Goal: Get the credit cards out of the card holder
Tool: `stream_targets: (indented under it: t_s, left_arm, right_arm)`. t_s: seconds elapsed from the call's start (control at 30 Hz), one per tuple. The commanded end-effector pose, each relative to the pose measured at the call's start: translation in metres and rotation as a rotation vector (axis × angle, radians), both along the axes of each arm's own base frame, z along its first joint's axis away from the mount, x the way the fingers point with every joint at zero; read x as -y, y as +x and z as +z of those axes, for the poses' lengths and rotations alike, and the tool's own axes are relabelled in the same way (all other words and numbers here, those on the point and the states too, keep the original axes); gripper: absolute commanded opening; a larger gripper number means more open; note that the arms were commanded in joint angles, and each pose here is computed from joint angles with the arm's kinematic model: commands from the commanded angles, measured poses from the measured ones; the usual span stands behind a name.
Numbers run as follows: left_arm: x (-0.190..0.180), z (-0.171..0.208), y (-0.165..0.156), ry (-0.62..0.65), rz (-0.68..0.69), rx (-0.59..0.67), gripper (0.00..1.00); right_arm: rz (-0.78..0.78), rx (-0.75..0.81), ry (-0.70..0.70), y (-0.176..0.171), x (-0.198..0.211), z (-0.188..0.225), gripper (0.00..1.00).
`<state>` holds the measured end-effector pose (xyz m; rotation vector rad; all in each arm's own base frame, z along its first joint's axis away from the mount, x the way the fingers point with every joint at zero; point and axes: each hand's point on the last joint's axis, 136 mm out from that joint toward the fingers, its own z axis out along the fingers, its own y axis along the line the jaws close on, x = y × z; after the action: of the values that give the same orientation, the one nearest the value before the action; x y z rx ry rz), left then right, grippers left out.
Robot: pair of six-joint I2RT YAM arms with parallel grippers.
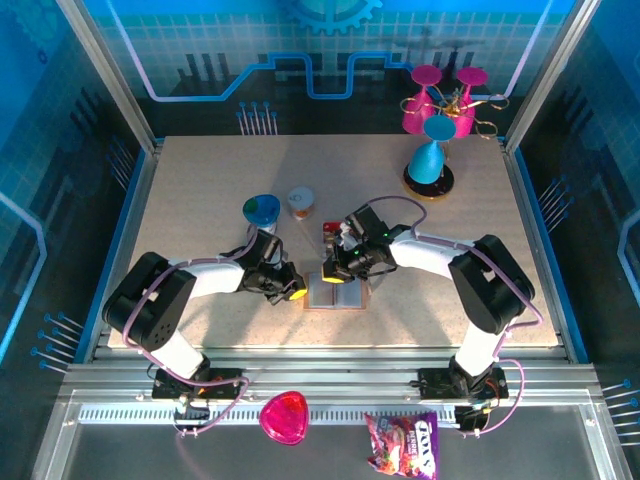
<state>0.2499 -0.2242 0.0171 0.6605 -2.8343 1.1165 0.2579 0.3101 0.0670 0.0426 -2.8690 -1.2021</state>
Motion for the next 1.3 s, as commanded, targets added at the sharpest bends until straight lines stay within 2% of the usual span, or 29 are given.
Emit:
stream_targets:
  t_s: [0.0,0.13,0.4,0.93,1.27]
  left_arm:
    - [-0.001,-0.008,-0.004,0.021,-0.006,-0.022,0.07]
    - [0.0,-0.008,-0.002,0.023,-0.011,-0.025,0.07]
    - [-0.002,-0.008,-0.006,0.035,-0.021,-0.033,0.07]
    - [-0.005,-0.008,-0.008,0.047,-0.023,-0.036,0.07]
    - [-0.006,-0.011,-0.008,0.054,-0.024,-0.046,0.07]
  right_arm:
    - [0.043,-0.021,-0.001,-0.009,-0.003,-0.007,0.09]
    - [0.049,-0.036,-0.024,-0.012,0.0,-0.015,0.1]
    - [0.05,-0.054,-0.057,-0.016,0.003,-0.029,0.2]
    - [0.086,-0.072,-0.135,-0.023,0.011,-0.043,0.3]
    - [0.057,-0.05,-0.139,-0.019,0.021,-0.039,0.3]
